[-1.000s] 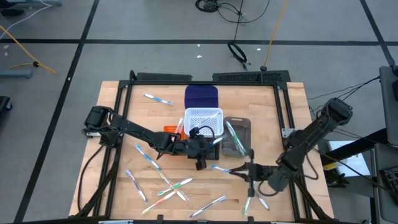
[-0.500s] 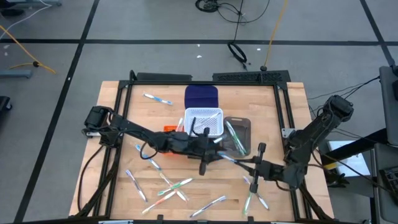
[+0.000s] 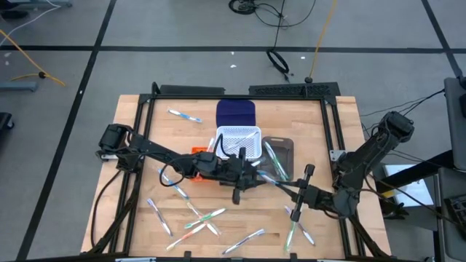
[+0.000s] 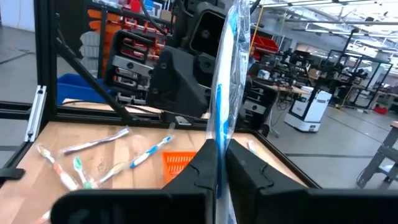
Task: Pick & Place Toothbrushes
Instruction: Put the blue toothbrush into the black basket
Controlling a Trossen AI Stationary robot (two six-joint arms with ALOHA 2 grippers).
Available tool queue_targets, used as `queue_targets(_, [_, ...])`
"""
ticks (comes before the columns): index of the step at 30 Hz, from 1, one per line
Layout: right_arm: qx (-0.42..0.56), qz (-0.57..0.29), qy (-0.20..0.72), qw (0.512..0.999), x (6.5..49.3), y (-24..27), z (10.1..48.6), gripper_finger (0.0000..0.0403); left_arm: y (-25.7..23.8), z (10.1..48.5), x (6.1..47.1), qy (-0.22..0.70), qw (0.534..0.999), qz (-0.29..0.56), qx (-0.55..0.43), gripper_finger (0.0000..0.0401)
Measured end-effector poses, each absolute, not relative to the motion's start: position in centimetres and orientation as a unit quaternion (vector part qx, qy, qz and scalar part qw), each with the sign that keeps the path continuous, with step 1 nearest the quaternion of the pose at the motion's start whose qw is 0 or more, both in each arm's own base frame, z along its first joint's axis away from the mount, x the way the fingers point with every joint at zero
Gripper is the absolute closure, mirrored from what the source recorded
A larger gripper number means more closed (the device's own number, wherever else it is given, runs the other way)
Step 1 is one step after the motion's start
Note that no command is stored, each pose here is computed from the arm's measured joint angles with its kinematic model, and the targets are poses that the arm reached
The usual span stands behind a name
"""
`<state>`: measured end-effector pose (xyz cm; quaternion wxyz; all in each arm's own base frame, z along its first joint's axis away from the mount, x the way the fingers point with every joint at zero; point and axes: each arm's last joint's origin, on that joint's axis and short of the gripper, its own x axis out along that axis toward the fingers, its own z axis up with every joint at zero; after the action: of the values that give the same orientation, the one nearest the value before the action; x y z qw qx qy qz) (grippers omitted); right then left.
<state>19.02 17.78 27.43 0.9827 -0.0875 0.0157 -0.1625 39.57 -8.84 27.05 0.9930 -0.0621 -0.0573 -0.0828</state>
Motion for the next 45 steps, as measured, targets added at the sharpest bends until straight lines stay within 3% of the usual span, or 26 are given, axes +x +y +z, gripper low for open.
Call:
queue_targets(18, [-0.06, -0.164, 0.019, 0.984, 20.7, 16.1, 26.5, 0.0393, -8.9, 27.6, 39.5, -0.084, 0.99, -0.089, -0.065, 0.0275])
queue_targets(21, [-0.06, -0.165, 0.019, 0.984, 20.7, 16.1, 26.5, 0.0392, -8.8, 27.6, 39.5, -0.084, 0.991, -0.086, -0.065, 0.0312])
queue_targets(24, [-0.06, -0.163, 0.019, 0.985, 20.7, 16.1, 26.5, 0.0392, -8.8, 27.5, 39.5, -0.083, 0.991, -0.085, -0.059, 0.0376])
queue_targets(27, [-0.06, -0.162, 0.02, 0.985, 20.7, 16.1, 26.5, 0.0389, -8.8, 27.5, 39.5, -0.081, 0.991, -0.085, -0.056, 0.0385])
queue_targets(45, [-0.094, -0.22, 0.043, 0.97, 20.1, 15.4, 26.4, 0.0284, -8.5, 28.2, 38.5, -0.012, 0.996, -0.082, -0.044, 0.0395])
